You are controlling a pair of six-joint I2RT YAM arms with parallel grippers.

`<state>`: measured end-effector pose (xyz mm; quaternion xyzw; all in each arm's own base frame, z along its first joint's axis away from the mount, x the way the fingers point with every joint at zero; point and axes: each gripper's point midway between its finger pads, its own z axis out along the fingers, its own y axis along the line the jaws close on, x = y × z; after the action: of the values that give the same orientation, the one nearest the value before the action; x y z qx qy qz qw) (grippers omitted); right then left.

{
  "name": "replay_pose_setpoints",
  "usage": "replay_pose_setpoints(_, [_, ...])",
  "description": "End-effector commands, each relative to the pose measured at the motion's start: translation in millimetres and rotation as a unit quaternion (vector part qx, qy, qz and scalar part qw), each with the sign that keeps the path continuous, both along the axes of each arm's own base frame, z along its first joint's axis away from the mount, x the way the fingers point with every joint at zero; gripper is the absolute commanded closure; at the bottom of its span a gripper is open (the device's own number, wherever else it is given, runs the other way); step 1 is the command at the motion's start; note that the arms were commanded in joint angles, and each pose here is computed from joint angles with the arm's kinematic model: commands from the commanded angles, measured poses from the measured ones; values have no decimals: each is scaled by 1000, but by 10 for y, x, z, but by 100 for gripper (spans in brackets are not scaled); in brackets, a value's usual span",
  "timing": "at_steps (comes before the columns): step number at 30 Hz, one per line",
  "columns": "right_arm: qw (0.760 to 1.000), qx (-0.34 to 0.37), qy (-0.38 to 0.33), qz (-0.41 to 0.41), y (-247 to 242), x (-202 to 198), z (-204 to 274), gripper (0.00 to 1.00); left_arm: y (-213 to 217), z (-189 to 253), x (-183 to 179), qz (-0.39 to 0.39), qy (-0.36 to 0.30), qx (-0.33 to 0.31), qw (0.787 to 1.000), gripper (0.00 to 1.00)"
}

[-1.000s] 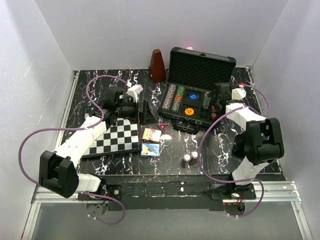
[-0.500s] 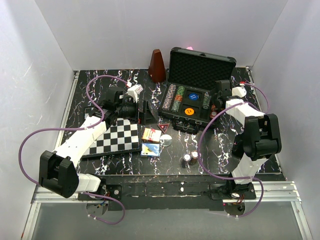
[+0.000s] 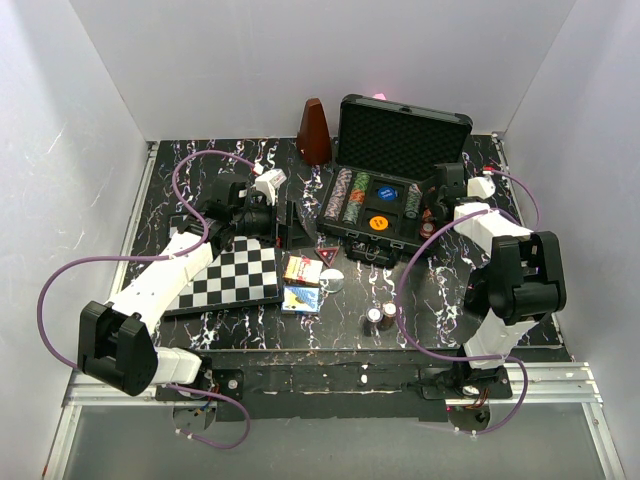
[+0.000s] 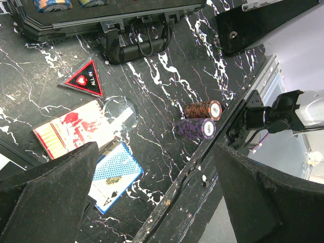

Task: Pack up texas hold em set

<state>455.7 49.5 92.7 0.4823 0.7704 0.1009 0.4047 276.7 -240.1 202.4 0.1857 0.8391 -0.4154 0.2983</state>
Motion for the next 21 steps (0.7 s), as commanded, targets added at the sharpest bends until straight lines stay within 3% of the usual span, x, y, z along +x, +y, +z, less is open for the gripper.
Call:
replay_pose_setpoints(1, [999, 46, 10, 21, 213, -61, -98, 8, -5, 214, 34, -3, -29, -13, 999, 2])
replay_pose_setpoints(15, [996, 81, 24, 26, 413, -126, -234, 8, 0, 210, 35, -2, -30, -12, 999, 2])
replay_pose_setpoints(21, [998, 50, 41, -9, 330, -268, -277, 7, 1, 225, 32, -1, -31, -13, 999, 2])
